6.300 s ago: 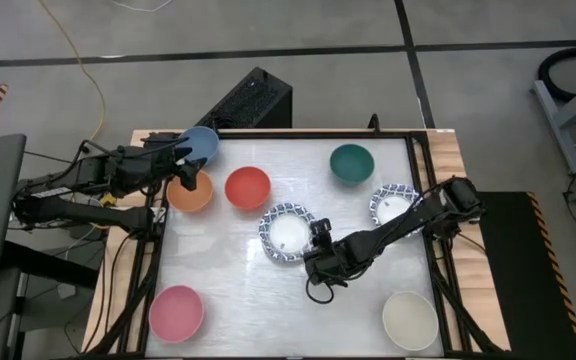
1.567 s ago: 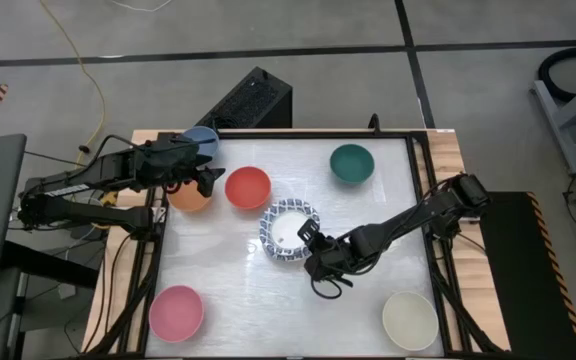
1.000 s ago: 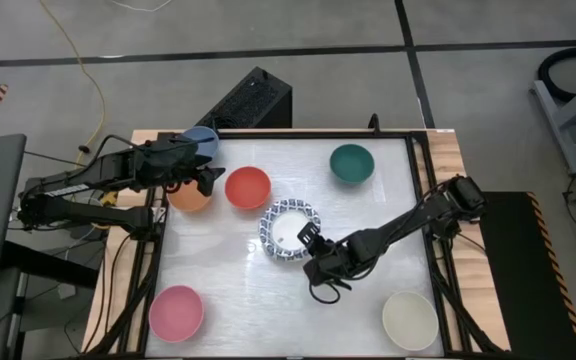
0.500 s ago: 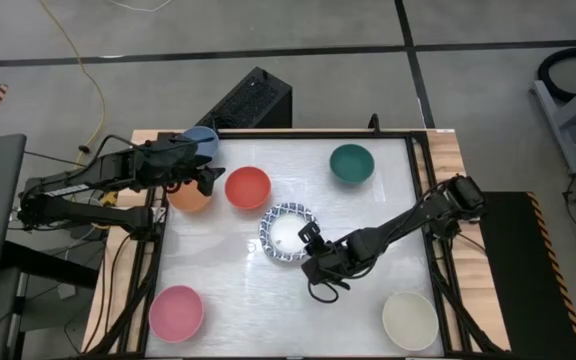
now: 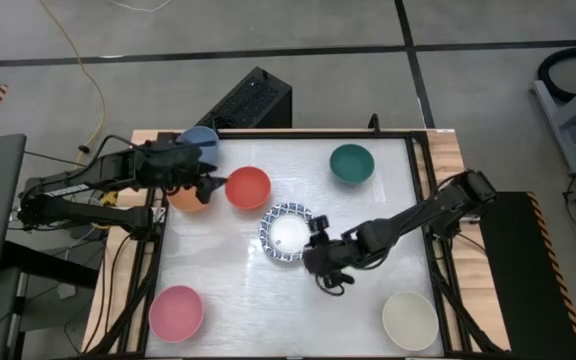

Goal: Nest bowls inside each other
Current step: Stack the blue bowl on top of the white and blue plate

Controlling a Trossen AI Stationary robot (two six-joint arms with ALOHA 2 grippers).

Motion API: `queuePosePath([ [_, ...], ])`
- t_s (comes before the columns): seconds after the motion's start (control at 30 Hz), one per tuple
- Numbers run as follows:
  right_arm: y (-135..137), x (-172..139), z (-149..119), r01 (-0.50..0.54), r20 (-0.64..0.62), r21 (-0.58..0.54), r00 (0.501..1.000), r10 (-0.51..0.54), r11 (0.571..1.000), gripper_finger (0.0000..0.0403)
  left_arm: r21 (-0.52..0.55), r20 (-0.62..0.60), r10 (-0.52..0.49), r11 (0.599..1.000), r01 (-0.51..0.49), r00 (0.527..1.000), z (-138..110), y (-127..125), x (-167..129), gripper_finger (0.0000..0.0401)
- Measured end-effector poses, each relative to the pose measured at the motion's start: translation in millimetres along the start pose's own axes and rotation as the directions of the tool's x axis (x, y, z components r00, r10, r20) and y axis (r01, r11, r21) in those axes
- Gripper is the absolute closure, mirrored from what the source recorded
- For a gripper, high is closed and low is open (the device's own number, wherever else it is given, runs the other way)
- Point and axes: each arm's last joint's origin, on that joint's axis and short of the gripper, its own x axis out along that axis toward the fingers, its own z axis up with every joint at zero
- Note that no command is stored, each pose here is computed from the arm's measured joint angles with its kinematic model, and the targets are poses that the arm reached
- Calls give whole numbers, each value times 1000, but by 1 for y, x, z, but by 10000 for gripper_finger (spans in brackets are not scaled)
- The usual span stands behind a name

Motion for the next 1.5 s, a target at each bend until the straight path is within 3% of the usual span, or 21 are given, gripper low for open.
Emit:
queuePosePath([
  [0.13, -28, -19, -5, 12, 4, 257, 1000, -14, 966, 264, -9, -55, 22, 1000, -23, 998, -1, 0, -1, 118],
  [0.27, -58, -43, -14, 45, 9, 388, 999, -53, 920, 268, 53, -154, 227, 974, -222, 962, -4, 4, 7, 118],
  [0.43, -82, -71, -25, 70, 24, 451, 996, -91, 890, 268, 124, -268, 380, 925, -360, 885, -6, 9, 37, 118],
  [0.67, -94, -95, -34, 76, 50, 478, 992, -113, 875, 268, 194, -420, 555, 828, -527, 718, -3, 51, 85, 118],
  [0.87, -94, -97, -38, 82, 24, 468, 994, -106, 880, 269, 247, -432, 606, 792, -559, 668, 7, 85, 113, 118],
  [1.3, -92, -94, -40, 88, -6, 470, 995, -97, 878, 269, 333, -535, 632, 768, -547, 560, -2, 141, 164, 120],
  [1.5, -92, -94, -40, 87, -6, 470, 995, -95, 878, 269, 352, -594, 629, 764, -541, 502, -15, 154, 185, 174],
])
